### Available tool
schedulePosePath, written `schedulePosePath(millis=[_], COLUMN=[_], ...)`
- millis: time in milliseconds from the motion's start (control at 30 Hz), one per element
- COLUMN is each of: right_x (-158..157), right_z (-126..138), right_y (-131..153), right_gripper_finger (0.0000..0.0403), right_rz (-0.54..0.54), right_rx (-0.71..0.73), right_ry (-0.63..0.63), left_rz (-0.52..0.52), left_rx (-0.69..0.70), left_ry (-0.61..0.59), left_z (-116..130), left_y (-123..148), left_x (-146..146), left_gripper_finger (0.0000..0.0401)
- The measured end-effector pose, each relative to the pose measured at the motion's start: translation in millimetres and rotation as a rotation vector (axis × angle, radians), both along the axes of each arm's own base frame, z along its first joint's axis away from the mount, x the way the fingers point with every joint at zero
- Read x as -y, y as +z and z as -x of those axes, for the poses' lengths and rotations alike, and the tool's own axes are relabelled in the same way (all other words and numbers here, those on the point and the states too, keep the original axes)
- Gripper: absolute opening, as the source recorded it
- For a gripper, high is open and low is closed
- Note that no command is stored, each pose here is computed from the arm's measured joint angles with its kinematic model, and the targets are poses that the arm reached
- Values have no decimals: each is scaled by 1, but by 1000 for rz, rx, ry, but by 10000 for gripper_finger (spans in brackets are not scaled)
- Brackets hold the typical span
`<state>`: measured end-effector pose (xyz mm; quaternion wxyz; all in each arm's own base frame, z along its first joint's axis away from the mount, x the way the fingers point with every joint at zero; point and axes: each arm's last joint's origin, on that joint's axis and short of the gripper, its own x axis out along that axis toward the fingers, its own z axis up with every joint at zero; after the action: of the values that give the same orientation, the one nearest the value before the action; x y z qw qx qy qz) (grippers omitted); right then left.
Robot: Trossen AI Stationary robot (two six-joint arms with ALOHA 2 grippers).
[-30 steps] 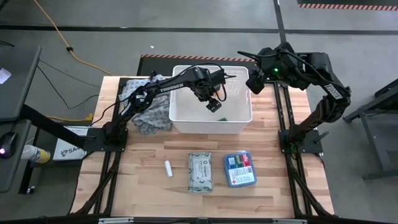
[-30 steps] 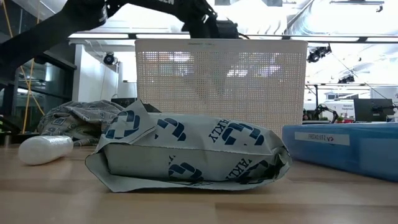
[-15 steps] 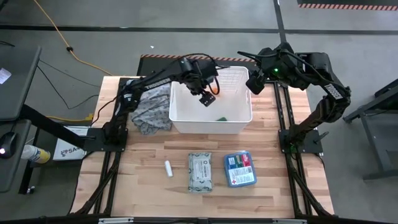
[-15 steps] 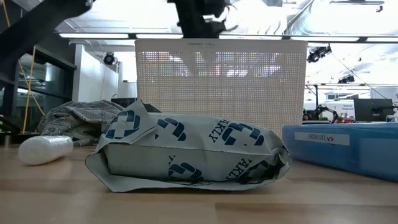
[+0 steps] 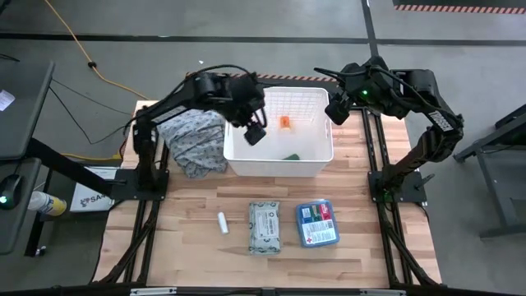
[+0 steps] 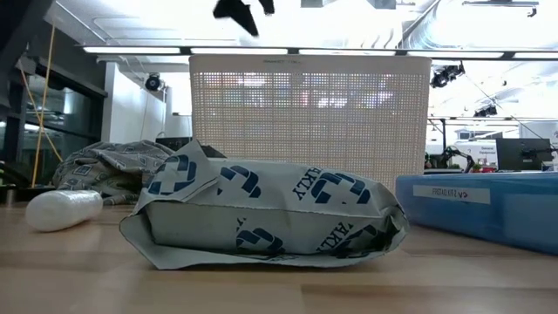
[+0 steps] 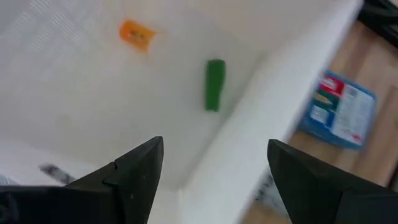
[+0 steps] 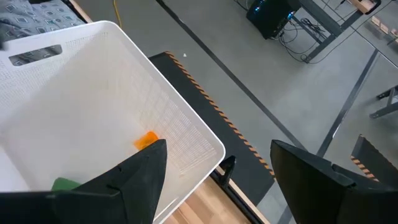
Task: Pick & place medical supplies in basket/bin
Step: Put the white gauze in the white bin
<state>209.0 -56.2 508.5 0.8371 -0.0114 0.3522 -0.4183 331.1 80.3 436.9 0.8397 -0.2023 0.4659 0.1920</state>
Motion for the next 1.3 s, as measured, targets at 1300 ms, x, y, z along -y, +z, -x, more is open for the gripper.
schedulePosePath(millis=[1300], right_x=[-3], right_z=[-2], right_y=[-2], right_gripper_finger=[277], right_rz=[-138], right_rx=[69], right_ry=[45], left_rz=[228], left_rx=[-125], left_ry=[267], left_z=[47], left_y=[-35], left_x=[221], left_gripper_finger=[319])
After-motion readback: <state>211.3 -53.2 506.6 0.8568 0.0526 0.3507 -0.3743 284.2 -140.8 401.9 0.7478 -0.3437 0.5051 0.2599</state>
